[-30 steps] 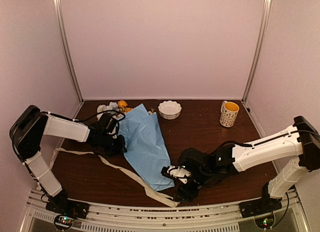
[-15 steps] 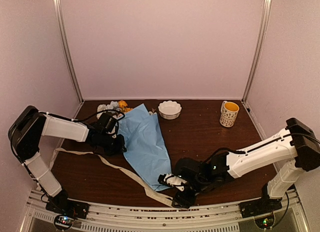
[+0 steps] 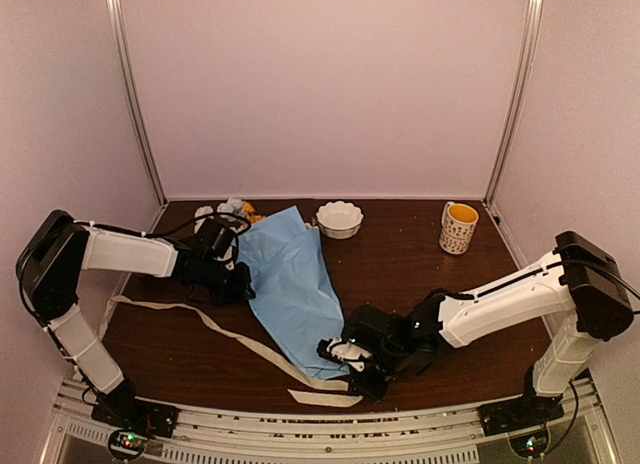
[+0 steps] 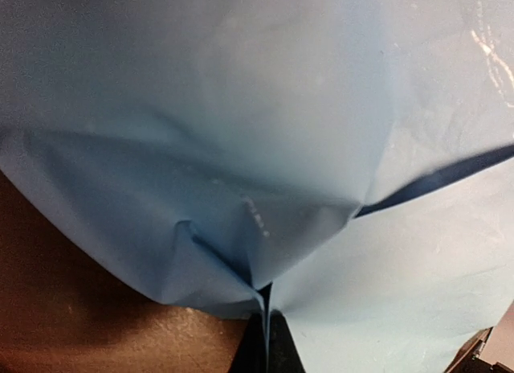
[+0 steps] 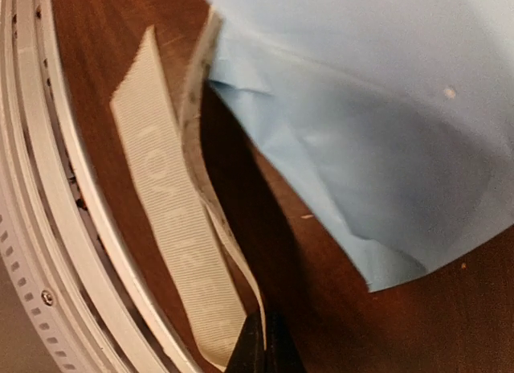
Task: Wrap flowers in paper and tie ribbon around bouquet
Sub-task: Pick up the right side of the ribbon from the corner of the board, then place the folded bouquet on the ribbon.
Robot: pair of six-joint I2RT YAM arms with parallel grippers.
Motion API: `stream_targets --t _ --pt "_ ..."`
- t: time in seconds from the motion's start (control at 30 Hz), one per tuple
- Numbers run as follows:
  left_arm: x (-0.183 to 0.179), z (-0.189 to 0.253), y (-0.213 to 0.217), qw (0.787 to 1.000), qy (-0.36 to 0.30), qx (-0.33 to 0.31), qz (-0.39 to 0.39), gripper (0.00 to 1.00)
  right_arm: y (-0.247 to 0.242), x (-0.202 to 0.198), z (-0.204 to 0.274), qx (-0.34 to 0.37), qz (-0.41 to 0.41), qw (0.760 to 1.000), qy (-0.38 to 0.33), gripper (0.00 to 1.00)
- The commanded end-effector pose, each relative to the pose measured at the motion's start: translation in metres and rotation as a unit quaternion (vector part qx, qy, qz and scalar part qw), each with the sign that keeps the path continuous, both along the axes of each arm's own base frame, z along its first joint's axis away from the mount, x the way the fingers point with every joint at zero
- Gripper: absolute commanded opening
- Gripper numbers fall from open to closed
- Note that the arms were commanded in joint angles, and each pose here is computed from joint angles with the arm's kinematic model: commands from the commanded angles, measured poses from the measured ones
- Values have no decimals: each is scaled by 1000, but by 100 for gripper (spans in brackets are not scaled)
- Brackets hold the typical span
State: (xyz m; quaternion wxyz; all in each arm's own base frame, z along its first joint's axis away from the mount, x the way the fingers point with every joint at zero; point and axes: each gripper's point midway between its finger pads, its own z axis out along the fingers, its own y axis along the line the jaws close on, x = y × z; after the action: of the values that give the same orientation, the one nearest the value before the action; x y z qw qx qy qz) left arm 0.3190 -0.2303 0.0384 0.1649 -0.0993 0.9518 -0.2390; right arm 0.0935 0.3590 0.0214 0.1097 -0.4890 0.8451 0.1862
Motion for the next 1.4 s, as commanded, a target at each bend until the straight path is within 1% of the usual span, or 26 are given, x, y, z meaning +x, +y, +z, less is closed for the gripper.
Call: stream_targets --t 0.0,0.1,0.23,0.3,0.4,0.57,0.7,0.8,0.87,0.97,1.03,1.1,1.17,1.27,1.37 --pt "19 50 -17 997 -53 -52 -14 0 -27 11 -13 -8 -50 997 52 0" --pt "21 60 -21 995 -58 -75 -14 0 -40 12 -17 -7 -69 995 65 0" --pt "23 72 -27 992 -65 -108 -8 0 -56 4 -22 -25 -70 994 81 0" --pt "25 80 -29 990 -72 -123 -6 0 -60 -1 -20 -22 -69 993 92 0" --pt "28 89 -28 989 -82 -126 -3 0 -70 -12 -17 -29 -54 993 96 0" --pt "29 85 -28 989 -75 -129 -2 0 -79 -43 -11 -41 15 993 108 0" --pt "28 86 -30 986 -74 -147 2 0 -88 -53 -18 -59 15 987 150 0" --pt "29 94 -29 985 -83 -150 2 0 -92 -47 -22 -69 -4 983 170 0" --pt "29 98 -28 985 -87 -147 -1 0 -94 -30 -25 -69 -43 982 172 0" --pt "26 97 -26 986 -86 -143 -3 0 -98 11 -23 -44 -126 977 167 0" --pt "24 95 -24 986 -84 -142 -2 0 -105 49 -20 -43 -179 974 132 0" --pt "23 93 -23 987 -82 -140 -2 0 -108 84 -16 -40 -213 971 101 0" --pt "22 91 -23 987 -81 -140 -2 0 -107 116 -13 -28 -239 967 87 0" --pt "20 89 -22 987 -80 -138 -4 0 -111 168 -8 -5 -291 954 76 0" --pt "17 84 -21 988 -76 -134 -8 0 -120 222 14 31 -342 938 48 0"
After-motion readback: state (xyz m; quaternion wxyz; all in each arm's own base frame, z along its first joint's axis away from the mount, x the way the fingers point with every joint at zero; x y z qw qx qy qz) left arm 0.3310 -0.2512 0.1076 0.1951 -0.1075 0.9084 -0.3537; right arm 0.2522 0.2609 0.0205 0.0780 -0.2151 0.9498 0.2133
